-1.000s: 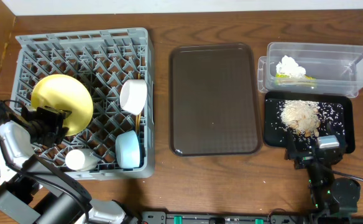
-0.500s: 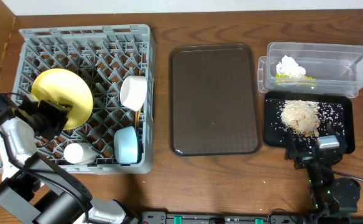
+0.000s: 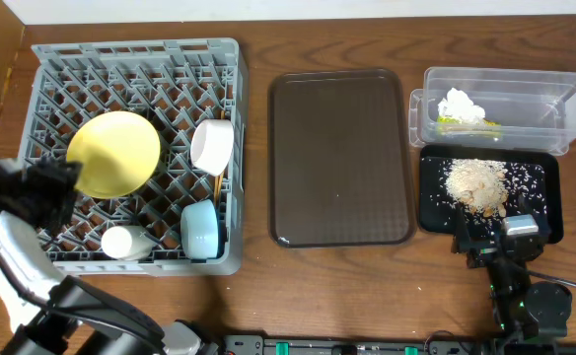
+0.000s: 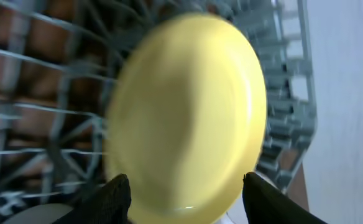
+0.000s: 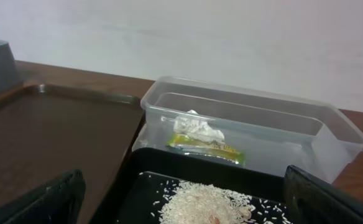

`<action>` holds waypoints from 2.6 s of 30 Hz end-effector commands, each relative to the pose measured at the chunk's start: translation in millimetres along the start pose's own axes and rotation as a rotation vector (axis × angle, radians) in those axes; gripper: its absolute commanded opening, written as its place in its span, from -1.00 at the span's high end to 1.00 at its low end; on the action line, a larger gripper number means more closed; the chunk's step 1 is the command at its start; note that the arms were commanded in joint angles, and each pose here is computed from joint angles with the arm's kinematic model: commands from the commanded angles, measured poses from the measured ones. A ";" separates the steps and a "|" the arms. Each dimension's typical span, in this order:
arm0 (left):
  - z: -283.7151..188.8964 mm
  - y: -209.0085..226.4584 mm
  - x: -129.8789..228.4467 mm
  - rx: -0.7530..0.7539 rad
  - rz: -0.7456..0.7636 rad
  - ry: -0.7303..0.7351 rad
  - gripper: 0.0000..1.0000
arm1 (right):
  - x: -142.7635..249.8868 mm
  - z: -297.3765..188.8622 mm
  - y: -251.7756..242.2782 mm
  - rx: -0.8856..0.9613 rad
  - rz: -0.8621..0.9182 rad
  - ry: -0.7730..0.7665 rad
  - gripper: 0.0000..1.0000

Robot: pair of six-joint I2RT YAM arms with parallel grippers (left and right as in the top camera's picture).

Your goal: Sort waste into correct bins and load items into the dishwasher

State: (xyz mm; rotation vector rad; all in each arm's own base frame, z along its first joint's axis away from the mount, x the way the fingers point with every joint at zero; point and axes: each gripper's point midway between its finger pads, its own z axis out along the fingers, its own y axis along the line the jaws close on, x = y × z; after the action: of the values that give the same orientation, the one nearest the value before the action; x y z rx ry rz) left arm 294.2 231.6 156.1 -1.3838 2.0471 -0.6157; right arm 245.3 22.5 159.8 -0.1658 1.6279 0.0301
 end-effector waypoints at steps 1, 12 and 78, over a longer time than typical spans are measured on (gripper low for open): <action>1.9 19.9 -4.1 -0.066 -0.027 -0.012 -0.22 | 0.8 -0.1 0.1 -0.001 -0.010 -0.001 -0.99; 40.1 57.5 3.5 -0.133 -0.052 0.092 -0.24 | 0.8 -0.1 0.1 -0.001 -0.010 -0.001 -0.99; 24.5 -52.0 -31.6 -0.123 0.635 -0.226 0.85 | 0.8 -0.1 0.0 -0.001 -0.010 -0.001 -0.99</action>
State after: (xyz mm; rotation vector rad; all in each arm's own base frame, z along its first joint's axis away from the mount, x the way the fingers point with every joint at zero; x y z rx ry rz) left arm 357.7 234.7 164.5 -0.7588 2.2153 -0.1377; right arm 245.3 22.5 159.7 -0.1658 1.6283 0.0301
